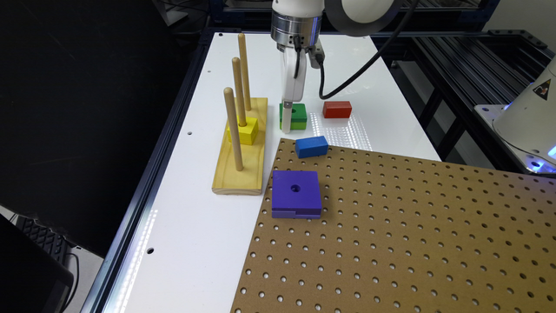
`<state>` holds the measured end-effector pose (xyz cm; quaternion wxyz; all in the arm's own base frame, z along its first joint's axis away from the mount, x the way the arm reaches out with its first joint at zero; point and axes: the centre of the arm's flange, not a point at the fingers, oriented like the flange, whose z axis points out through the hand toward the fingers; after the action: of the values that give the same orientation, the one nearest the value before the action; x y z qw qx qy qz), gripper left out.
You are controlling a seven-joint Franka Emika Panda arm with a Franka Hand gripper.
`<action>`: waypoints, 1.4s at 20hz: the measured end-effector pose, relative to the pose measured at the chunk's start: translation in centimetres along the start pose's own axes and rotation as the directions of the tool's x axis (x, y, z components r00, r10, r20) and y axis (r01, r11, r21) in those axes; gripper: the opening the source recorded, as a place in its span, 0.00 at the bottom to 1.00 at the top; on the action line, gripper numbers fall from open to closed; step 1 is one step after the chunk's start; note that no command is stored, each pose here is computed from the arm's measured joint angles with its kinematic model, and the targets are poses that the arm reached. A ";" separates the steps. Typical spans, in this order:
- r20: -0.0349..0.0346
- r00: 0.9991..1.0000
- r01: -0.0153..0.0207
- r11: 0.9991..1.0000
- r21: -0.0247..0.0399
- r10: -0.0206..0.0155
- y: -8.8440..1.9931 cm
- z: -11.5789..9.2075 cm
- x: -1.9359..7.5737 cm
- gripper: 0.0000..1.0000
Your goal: Pick up green block.
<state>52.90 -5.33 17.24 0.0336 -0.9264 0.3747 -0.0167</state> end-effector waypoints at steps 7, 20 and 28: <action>0.000 1.000 -0.002 1.000 -0.004 0.002 0.1 -0.8 0.15 0.00; 0.001 1.000 0.004 1.000 -0.024 -0.004 -0.4 -6.2 0.33 0.00; -0.008 1.000 0.006 1.000 -0.030 -0.006 -0.6 -10.3 0.14 0.00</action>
<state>52.84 -5.51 27.55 0.0182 -0.9278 0.3723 -0.0151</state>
